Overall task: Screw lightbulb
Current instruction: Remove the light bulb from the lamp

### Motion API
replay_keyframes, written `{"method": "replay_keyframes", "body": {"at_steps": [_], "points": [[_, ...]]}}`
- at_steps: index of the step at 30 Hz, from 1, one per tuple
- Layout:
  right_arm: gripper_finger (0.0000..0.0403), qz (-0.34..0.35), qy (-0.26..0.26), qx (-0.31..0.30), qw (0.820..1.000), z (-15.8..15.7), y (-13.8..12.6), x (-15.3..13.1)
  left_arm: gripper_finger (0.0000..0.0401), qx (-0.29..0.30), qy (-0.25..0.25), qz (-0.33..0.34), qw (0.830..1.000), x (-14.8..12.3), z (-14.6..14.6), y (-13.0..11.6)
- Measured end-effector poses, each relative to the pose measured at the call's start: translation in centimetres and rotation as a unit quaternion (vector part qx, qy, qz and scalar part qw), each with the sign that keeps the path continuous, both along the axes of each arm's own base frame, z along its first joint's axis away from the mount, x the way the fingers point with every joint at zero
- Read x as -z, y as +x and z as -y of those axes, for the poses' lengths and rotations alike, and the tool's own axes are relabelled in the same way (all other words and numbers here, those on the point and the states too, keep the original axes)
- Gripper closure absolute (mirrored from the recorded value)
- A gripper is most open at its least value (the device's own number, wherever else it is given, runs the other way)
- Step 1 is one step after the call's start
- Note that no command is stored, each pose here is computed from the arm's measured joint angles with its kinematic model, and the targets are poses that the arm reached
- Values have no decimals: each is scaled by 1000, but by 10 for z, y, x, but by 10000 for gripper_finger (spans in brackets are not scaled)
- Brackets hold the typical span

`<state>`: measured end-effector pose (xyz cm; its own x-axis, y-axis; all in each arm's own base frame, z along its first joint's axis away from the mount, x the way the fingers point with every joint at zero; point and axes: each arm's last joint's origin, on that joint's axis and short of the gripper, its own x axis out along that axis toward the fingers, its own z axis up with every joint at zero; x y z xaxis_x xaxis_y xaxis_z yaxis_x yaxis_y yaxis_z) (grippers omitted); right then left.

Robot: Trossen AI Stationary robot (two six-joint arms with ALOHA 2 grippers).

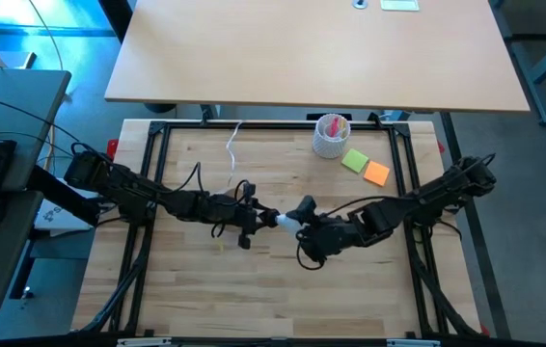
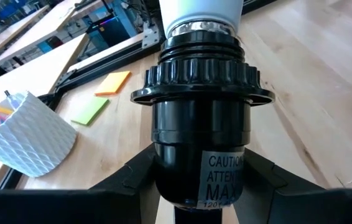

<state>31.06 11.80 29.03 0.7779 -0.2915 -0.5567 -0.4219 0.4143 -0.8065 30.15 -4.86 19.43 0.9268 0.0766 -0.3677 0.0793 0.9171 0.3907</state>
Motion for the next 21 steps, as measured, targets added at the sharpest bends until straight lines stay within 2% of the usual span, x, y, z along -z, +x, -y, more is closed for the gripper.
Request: {"method": "replay_keyframes", "body": {"at_steps": [3, 10, 15, 18, 21], "points": [[129, 4, -5, 6, 1000, -2, -1, 0, 256, 0, -1, 1, 1000, 0, 0, 0], [89, 51, 62, 71, 994, -5, -2, -3, 256, -2, -7, -3, 1000, 1, 0, 0], [70, 77, 75, 99, 989, -14, -7, -7, 256, -2, -8, -1, 1000, 0, 0, 0], [70, 103, 119, 114, 981, -21, -8, -16, 256, -2, -7, -2, 1000, 0, 0, 0], [69, 137, 192, 148, 961, -26, -9, -29, 256, -2, -6, -9, 1000, 2, 0, -1]]}}
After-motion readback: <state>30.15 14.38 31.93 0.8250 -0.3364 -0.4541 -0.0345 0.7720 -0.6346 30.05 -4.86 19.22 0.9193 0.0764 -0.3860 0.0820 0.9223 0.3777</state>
